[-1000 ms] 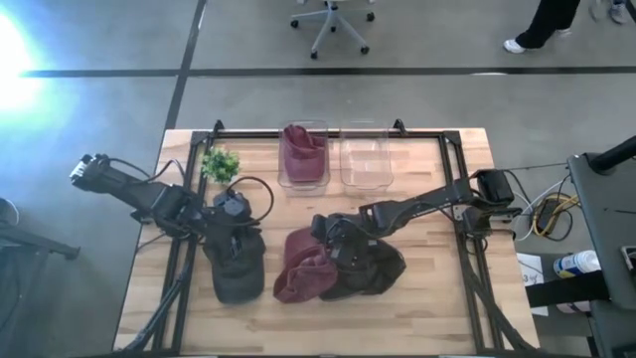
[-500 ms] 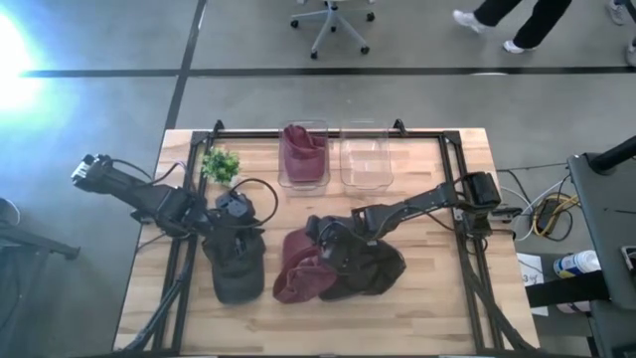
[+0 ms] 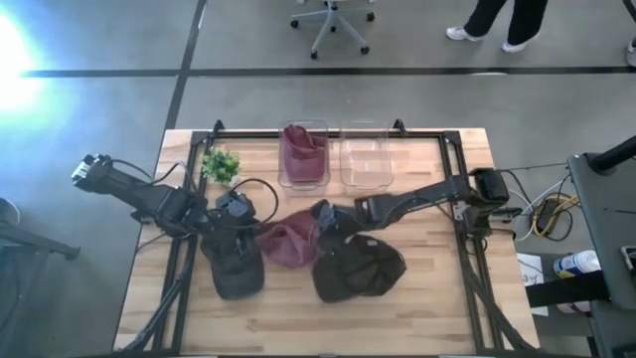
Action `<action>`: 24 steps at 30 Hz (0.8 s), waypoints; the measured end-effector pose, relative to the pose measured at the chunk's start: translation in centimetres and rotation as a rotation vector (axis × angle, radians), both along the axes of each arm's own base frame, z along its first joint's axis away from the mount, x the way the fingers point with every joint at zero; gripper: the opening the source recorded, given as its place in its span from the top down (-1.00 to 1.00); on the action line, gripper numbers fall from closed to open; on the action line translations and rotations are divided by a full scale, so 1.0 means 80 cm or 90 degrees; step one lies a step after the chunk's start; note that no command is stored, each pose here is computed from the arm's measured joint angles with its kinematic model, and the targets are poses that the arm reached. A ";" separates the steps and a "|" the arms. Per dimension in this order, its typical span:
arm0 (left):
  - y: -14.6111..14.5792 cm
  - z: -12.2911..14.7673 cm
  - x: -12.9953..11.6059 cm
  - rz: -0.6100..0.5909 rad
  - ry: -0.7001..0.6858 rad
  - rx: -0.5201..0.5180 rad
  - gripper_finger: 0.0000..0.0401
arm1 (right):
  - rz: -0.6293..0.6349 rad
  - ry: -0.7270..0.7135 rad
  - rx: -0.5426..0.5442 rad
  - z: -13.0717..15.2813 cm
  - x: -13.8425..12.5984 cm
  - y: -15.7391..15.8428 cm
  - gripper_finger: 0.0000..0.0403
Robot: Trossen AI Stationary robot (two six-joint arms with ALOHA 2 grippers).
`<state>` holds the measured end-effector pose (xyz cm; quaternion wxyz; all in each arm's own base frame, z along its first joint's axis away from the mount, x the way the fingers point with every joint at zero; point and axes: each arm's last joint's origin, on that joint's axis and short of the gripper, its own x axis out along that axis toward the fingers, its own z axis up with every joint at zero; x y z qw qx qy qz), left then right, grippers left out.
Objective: Pick & Place hat
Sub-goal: Put the red cap into the left transparent bin
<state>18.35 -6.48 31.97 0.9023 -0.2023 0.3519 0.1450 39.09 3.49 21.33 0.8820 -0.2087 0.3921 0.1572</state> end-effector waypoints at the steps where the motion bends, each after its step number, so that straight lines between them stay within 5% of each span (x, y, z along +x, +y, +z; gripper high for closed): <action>1: 0.000 0.004 -0.001 0.000 -0.007 0.000 0.53 | -0.032 0.004 0.044 0.008 -0.004 -0.006 0.93; 10: 0.013 0.037 -0.014 0.062 -0.062 0.088 0.53 | -0.161 -0.030 0.373 0.088 -0.049 -0.056 0.94; 17: 0.018 0.038 -0.026 0.128 -0.055 0.035 0.53 | -0.164 -0.103 0.284 0.118 -0.080 -0.057 0.94; 24: 0.022 0.016 0.009 0.091 -0.083 0.072 0.53 | -0.086 -0.086 0.188 0.103 -0.073 -0.039 0.94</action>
